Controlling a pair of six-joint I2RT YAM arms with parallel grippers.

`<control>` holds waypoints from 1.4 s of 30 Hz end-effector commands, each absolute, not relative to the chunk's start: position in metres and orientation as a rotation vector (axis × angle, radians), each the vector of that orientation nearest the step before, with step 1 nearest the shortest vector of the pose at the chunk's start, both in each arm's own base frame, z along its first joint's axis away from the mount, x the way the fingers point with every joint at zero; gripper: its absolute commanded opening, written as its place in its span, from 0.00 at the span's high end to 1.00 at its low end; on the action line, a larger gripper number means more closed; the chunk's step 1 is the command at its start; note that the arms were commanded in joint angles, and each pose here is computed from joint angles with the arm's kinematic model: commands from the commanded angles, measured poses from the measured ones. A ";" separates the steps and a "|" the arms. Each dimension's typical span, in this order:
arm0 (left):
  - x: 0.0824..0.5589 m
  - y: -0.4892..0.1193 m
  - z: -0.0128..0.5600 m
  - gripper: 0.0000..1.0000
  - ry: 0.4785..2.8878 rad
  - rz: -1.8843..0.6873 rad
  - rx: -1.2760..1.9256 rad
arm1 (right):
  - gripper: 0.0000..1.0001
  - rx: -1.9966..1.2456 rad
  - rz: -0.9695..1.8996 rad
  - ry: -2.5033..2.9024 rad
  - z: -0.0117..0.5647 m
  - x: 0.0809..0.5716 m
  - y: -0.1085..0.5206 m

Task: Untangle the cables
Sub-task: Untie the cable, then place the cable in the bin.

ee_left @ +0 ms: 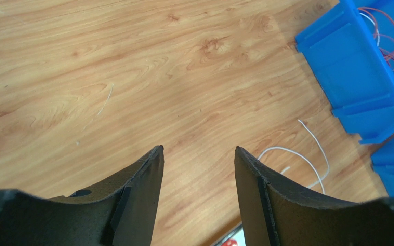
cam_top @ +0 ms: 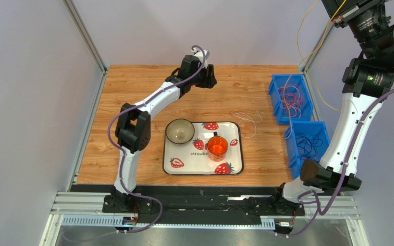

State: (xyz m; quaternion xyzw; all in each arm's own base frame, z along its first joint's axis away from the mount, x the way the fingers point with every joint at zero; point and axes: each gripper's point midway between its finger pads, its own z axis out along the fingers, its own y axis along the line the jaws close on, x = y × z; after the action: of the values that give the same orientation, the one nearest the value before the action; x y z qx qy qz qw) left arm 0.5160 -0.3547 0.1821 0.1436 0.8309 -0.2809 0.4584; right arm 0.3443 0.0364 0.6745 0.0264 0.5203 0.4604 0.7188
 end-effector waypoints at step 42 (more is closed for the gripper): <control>0.192 -0.104 0.248 0.38 2.069 -0.413 0.228 | 1.00 0.071 0.835 0.884 0.707 0.412 -0.076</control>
State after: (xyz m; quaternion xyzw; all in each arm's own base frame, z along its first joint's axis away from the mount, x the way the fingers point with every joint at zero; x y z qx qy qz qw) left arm 0.1881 -0.1029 0.2402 0.0874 0.8633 -0.1669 0.4683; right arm 0.4267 -0.0806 0.6879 0.0601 0.4487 0.3875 0.8030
